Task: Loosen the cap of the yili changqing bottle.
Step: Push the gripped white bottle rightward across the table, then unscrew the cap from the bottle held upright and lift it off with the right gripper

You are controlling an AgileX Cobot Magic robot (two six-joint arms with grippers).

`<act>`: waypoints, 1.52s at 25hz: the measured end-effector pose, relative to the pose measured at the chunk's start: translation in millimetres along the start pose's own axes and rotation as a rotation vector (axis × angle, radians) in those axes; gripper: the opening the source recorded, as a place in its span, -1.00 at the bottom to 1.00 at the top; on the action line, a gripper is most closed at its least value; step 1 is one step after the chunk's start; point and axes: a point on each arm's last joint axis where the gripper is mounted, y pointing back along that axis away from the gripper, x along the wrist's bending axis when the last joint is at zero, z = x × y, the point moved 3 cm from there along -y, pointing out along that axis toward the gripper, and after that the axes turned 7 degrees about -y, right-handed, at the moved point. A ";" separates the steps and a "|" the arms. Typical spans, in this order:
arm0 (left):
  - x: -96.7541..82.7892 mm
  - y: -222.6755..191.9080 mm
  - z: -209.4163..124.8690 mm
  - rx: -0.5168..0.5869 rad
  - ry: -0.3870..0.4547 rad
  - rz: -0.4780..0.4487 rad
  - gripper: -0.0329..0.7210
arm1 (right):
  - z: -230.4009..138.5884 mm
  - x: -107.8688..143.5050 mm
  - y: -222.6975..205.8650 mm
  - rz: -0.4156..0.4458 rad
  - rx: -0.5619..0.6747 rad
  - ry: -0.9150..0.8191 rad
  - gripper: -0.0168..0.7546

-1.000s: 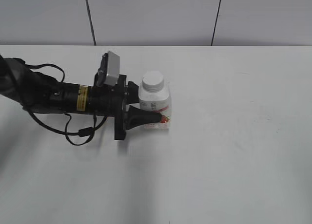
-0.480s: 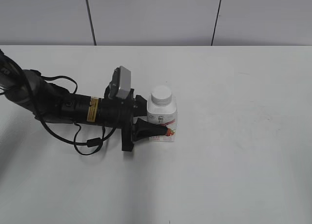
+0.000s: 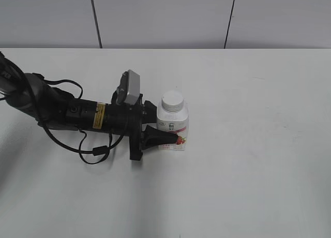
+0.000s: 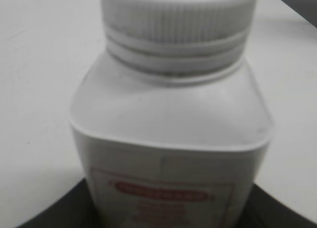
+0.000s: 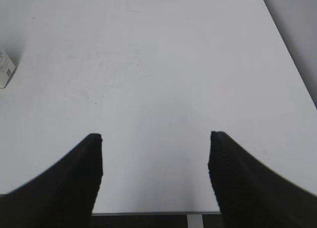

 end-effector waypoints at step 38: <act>5.0 0.2 -0.5 0.004 0.020 0.041 0.05 | 42.6 18.5 -43.6 0.170 0.349 -0.135 0.42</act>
